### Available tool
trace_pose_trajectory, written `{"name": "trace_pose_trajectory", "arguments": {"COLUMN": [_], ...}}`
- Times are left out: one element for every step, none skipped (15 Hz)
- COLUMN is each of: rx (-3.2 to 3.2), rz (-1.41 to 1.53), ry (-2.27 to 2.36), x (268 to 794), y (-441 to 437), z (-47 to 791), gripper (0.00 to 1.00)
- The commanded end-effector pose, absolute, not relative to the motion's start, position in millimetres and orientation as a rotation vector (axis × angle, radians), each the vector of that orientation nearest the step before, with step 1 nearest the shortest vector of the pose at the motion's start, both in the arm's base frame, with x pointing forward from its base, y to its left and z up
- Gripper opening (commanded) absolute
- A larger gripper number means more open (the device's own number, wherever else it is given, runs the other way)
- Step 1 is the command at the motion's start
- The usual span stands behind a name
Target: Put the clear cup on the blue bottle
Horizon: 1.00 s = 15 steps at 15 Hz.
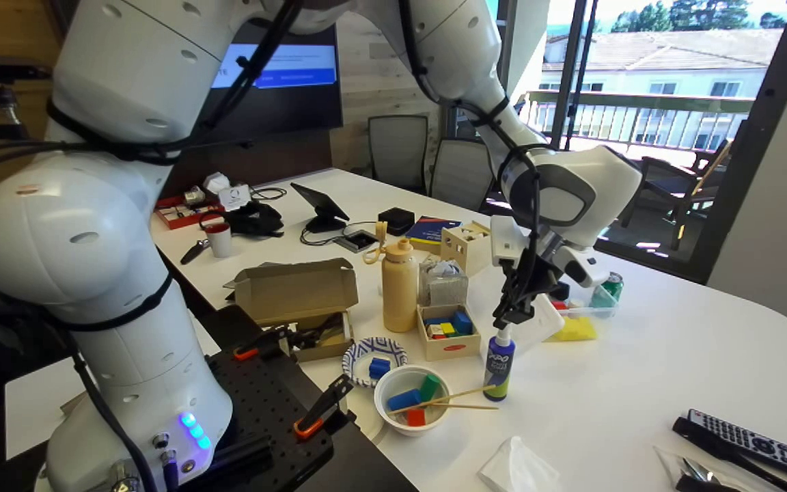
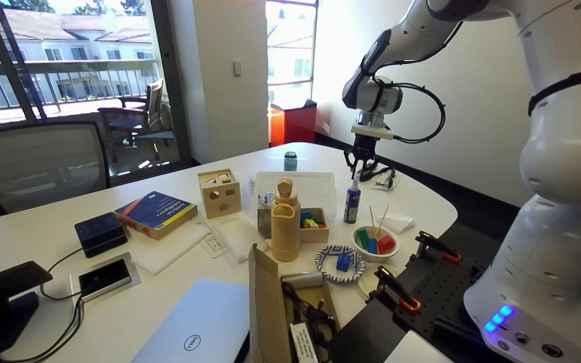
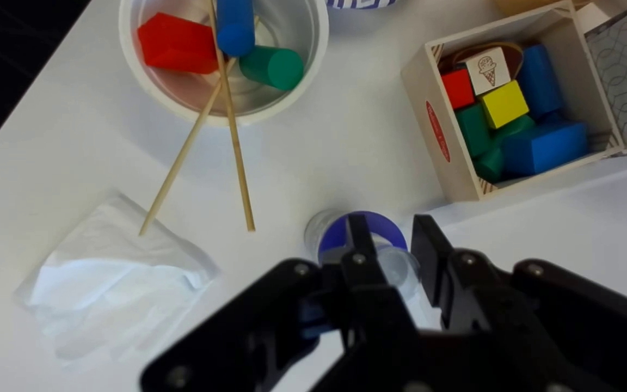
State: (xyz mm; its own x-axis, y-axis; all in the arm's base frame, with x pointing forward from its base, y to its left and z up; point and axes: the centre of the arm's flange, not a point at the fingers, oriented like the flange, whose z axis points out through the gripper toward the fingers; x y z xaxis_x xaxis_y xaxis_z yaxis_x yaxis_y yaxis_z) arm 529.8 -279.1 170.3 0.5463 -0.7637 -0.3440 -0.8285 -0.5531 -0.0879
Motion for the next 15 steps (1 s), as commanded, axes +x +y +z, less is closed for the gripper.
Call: {"name": "trace_pose_trajectory", "arguments": {"rx": [-2.532, -2.530, -2.530, -2.531, -2.531, -2.532, -2.533, -2.535, -2.536, -2.537, -2.539, -2.543, -2.547, -2.550, -2.552], "rz": [0.397, 0.398, 0.401, 0.402, 0.404, 0.400, 0.396, 0.391, 0.387, 0.385, 0.383, 0.379, 0.373, 0.367, 0.360], "ry": [1.303, 1.303, 1.303, 1.302, 1.303, 1.303, 1.303, 1.305, 1.307, 1.308, 1.310, 1.311, 1.312, 1.312, 1.310], "x": [534.6, 534.8, 535.0, 535.4, 535.7, 535.7, 535.6, 535.4, 535.4, 535.1, 535.2, 535.5, 535.9, 536.6, 537.5], "y": [-285.0, -285.4, -285.6, -285.8, -286.0, -286.1, -286.2, -286.7, -286.7, -286.6, -286.5, -286.0, -285.3, -284.9, -285.0], "z": [166.6, 164.6, 163.1, 161.8, 161.0, 161.4, 162.5, 163.6, 165.1, 167.2, 168.9, 172.4, 175.7, 178.9, 181.9], "gripper": [0.06, 0.06, 0.06, 0.06, 0.06, 0.50, 0.52, 0.58, 0.66, 0.73, 0.81, 0.88, 0.95, 0.99, 1.00]}}
